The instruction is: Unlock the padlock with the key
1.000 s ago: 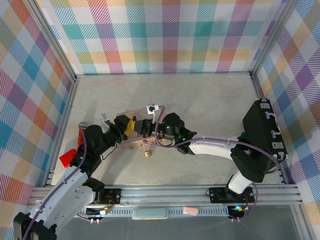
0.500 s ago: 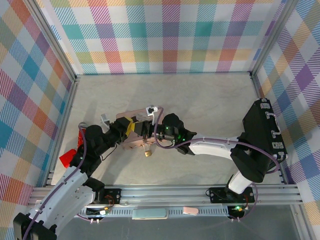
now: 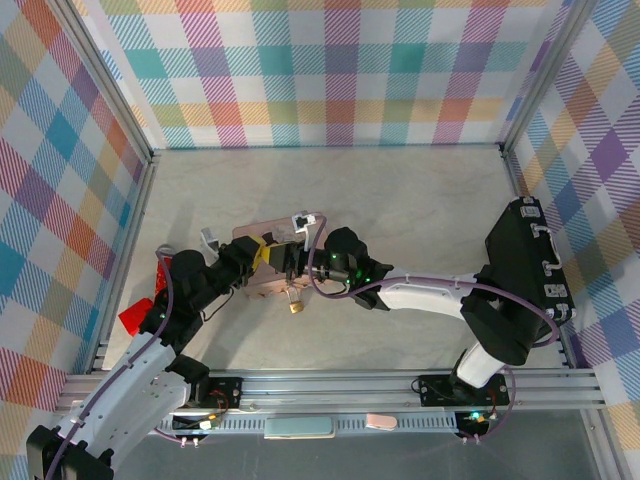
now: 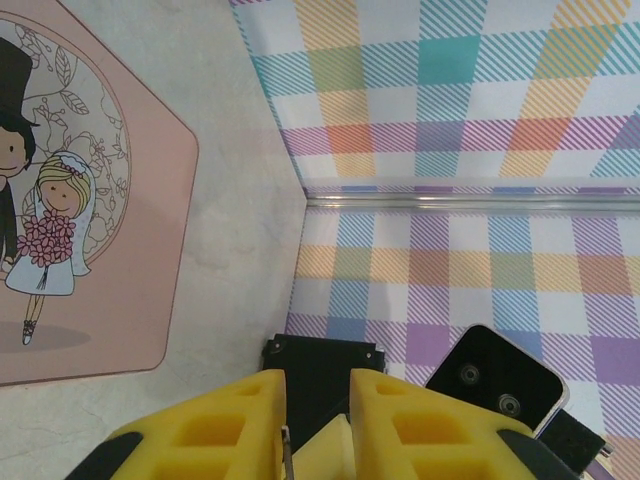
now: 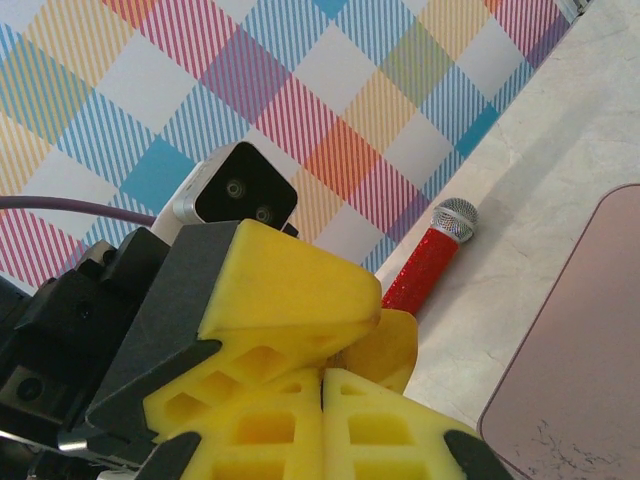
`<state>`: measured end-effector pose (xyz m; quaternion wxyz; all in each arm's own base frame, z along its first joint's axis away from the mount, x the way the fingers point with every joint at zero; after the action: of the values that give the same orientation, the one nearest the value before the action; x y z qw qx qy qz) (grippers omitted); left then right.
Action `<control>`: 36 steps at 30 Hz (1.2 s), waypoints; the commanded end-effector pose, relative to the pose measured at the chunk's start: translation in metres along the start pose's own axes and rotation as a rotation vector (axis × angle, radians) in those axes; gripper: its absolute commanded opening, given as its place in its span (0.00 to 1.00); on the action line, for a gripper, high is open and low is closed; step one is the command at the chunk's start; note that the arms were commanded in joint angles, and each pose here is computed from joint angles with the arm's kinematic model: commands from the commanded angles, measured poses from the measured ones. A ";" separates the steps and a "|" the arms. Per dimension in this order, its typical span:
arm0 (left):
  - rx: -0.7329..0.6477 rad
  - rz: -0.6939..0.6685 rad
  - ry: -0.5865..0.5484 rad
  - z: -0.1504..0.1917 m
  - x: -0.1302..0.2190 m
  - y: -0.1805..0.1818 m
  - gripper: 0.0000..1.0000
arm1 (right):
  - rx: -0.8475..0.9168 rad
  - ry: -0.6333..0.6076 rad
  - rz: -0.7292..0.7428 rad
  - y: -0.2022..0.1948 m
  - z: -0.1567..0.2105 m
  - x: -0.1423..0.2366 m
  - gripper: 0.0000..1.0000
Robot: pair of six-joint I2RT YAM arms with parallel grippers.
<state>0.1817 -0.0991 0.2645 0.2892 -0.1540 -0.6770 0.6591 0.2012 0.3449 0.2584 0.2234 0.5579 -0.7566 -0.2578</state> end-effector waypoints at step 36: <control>-0.064 -0.095 -0.035 0.000 0.006 -0.010 0.03 | 0.239 -0.117 0.043 0.006 -0.003 0.025 0.26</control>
<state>0.1799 -0.0960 0.2663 0.2999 -0.1247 -0.6930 0.6436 0.1950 0.3312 0.2554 0.1936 0.5446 -0.7842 -0.2259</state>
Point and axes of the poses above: each hand's point on the last joint's axis, 136 mm out from that joint toward the fingers, its own x axis back along the fingers, its own y axis along the line the jaws close on, z = x × y, the point moved 10 cm from there along x, back along the fingers, and after that the axes turned 7 degrees about x, right-handed, at the moved point
